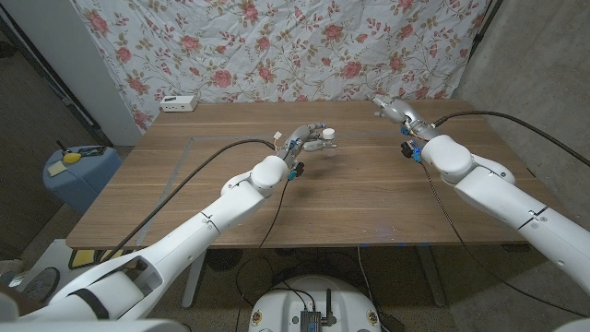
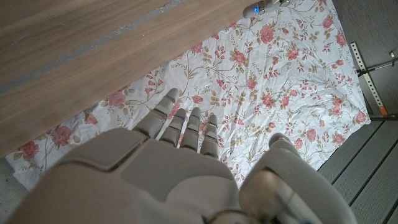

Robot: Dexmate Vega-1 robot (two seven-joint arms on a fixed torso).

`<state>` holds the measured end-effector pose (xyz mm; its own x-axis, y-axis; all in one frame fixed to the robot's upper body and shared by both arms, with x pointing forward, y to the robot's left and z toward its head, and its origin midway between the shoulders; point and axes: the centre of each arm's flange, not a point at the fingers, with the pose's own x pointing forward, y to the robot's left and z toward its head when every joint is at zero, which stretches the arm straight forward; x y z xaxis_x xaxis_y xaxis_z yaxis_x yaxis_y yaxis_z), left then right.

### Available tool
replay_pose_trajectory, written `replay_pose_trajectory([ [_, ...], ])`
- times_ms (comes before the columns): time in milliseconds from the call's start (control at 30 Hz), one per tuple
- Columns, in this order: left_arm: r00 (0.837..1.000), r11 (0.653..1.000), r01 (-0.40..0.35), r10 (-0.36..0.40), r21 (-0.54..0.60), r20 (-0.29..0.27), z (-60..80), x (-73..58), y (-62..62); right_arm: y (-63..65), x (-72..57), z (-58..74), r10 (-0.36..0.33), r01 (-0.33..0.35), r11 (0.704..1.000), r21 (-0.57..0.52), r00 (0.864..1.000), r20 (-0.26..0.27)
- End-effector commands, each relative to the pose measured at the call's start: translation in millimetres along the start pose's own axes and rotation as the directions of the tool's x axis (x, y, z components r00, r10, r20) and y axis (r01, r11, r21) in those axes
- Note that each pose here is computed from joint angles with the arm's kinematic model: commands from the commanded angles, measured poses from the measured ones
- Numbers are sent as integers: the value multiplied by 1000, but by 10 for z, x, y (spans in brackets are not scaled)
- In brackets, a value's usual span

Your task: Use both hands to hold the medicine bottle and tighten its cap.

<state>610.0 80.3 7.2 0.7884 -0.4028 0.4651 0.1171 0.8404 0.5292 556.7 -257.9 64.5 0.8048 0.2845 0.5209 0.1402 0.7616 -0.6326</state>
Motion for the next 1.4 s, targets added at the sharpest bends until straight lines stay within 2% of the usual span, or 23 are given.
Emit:
replay_pose_trajectory([
  [33,1000,1000,3,-3,24,12,9,43,-22,-67,33,222,39,-43,991,-126,998,-39],
  [367,999,997,-6,3,81,43,59,78,-24,-78,39,413,54,-65,975,-212,997,-59],
  [767,998,996,2,-7,87,61,64,110,-50,-45,45,641,51,-71,943,-324,996,-70],
  [967,998,997,-3,-3,82,71,33,115,-64,-6,86,711,102,-126,928,-352,991,-86],
  [1100,998,997,-3,-2,81,56,21,118,-71,7,120,750,131,-159,918,-364,986,-99],
  [1400,998,995,13,-18,95,60,23,145,-81,41,202,897,196,-243,874,-421,969,-152],
])
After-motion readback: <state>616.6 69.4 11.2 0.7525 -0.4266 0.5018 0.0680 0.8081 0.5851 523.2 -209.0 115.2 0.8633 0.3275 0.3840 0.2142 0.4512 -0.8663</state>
